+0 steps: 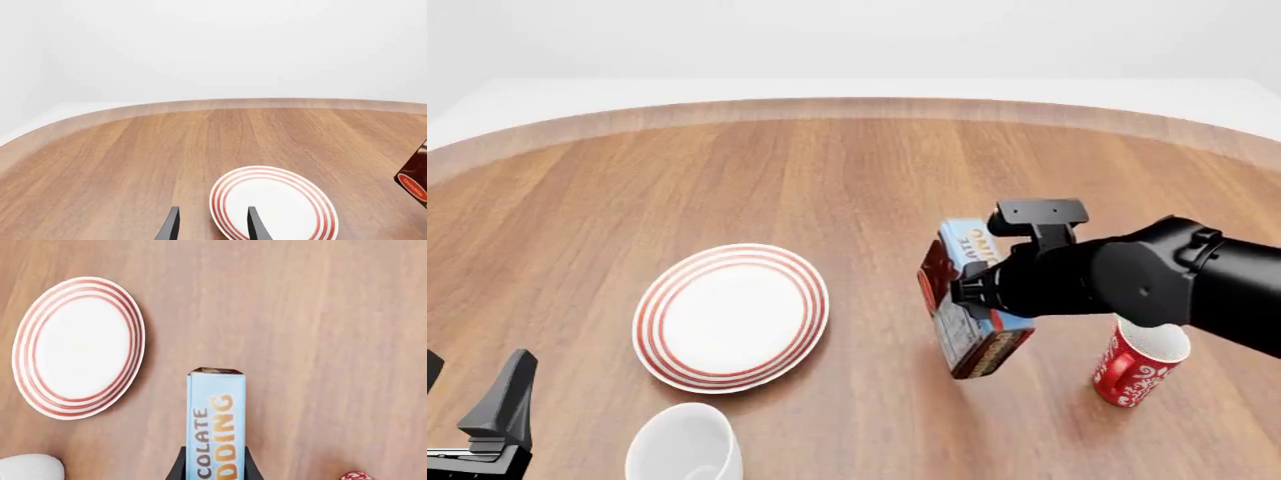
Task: Pick up the white mug and put it on the plate, and put the chocolate pudding to the right of the plate.
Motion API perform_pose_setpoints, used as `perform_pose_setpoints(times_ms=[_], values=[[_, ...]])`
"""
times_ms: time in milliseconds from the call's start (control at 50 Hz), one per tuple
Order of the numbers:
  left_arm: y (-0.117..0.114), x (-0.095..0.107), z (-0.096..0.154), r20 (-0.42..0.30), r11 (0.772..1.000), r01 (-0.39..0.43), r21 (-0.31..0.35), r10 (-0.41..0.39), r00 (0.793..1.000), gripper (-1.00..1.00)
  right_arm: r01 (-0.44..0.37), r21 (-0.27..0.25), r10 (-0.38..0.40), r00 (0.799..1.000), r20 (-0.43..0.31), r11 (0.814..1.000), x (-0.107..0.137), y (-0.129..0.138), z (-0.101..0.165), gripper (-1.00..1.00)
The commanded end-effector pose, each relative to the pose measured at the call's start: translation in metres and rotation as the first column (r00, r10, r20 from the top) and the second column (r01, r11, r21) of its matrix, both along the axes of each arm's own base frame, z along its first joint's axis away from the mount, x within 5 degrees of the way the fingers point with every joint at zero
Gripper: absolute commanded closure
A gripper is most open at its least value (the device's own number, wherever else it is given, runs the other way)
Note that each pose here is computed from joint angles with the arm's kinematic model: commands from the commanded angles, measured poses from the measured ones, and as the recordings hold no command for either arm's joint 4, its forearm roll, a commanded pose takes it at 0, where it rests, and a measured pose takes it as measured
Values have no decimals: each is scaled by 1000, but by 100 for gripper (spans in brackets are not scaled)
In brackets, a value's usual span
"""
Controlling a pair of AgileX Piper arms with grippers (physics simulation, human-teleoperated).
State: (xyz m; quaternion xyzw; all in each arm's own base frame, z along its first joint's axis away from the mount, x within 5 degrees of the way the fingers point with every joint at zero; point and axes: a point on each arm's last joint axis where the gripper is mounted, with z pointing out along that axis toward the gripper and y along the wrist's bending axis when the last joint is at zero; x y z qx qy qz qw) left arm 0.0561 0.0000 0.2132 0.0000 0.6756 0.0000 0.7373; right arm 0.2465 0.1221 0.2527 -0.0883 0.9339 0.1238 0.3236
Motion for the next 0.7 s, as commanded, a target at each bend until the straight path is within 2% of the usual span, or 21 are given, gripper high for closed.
perform_pose_setpoints(times_ms=[20, 200, 320, 700], values=[[0, 0, 0, 0, 1000, 0, 0, 0, 1000, -100, 21, 39, -22, 1000, 16, 999, 9, 7, 10, 100], [0, 0, 0, 0, 1000, 0, 0, 0, 1000, -100, 30, 43, -31, 999, 25, 999, 20, 10, 15, 100], [0, 0, 0, 0, 1000, 0, 0, 0, 1000, -100, 20, 28, -21, 999, 33, 999, 29, 11, 17, 100], [0, 0, 0, 0, 1000, 0, 0, 0, 1000, -100, -10, -3, 10, 1000, 5, 1000, 54, 28, -6, 100]])
